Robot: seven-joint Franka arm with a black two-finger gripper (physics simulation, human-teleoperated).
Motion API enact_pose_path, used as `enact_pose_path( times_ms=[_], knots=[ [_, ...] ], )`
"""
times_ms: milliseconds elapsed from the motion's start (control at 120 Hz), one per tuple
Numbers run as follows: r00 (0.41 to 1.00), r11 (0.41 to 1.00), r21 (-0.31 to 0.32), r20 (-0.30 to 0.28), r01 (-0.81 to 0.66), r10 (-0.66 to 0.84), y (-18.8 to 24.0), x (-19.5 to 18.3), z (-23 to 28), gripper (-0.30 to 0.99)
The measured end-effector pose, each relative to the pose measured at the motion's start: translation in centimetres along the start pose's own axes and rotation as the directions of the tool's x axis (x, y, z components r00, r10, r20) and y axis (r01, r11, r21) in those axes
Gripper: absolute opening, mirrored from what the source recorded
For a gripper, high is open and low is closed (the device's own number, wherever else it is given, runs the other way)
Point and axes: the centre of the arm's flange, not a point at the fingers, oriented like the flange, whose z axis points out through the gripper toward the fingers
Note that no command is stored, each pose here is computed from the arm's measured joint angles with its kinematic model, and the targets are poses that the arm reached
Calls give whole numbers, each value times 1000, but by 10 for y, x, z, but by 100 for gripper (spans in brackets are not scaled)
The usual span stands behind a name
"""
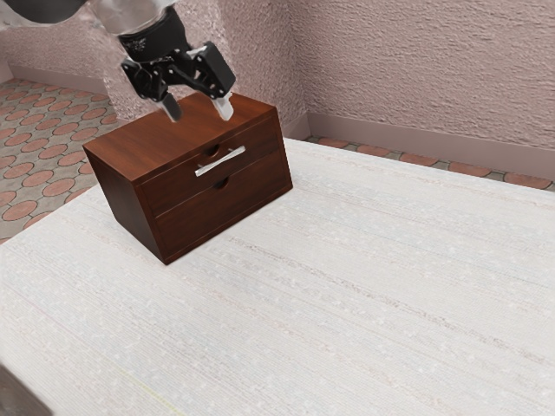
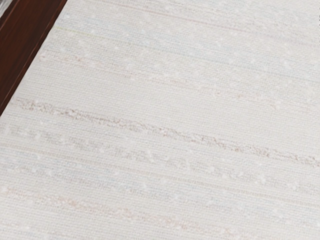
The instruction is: Pull the drawer handle with one arm to open the drawer
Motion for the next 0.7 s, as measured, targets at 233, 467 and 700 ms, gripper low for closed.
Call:
enact_pose_path(
  times_ms=[233, 467, 700],
  knots=[
    [998, 997, -35, -1, -64, 64, 39, 21, 46, 69],
    [998, 992, -123, -51, -30, 24, 47, 56, 99, 69],
    [983, 1000, -5, -185, -9, 8, 50, 97, 140, 66]
  ],
)
